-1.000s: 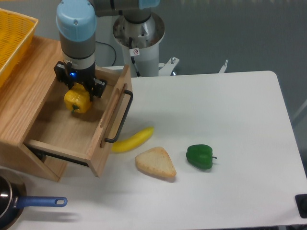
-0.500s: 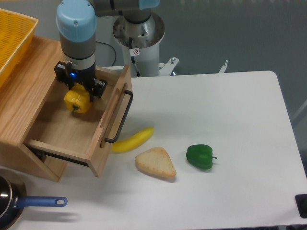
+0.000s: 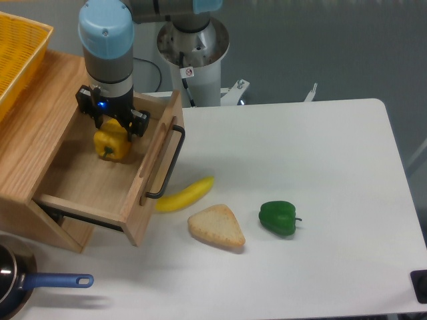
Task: Place the yellow pepper in the top drawer
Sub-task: 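Open the gripper to release the pepper and raise it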
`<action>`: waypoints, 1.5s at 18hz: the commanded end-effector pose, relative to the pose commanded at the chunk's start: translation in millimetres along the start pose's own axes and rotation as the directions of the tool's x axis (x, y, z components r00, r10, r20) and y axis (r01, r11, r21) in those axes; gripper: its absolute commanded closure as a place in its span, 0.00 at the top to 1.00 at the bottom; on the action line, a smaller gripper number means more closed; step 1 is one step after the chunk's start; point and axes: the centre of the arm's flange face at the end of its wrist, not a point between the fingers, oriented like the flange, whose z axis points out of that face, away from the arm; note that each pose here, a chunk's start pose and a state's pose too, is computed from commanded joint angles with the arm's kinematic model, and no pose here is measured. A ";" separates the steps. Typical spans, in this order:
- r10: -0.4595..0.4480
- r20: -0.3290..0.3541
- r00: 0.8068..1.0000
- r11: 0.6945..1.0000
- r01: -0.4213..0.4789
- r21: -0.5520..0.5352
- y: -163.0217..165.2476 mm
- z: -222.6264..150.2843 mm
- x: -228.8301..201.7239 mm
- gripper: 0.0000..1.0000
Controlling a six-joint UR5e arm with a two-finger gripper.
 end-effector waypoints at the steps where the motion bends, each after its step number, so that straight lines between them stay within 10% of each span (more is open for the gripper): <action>1: 0.000 0.001 1.000 1.000 0.000 0.001 0.3 -0.8 0.3 0.83; 27: -0.082 0.073 0.994 0.985 0.069 0.160 41.9 -86.4 -46.1 0.94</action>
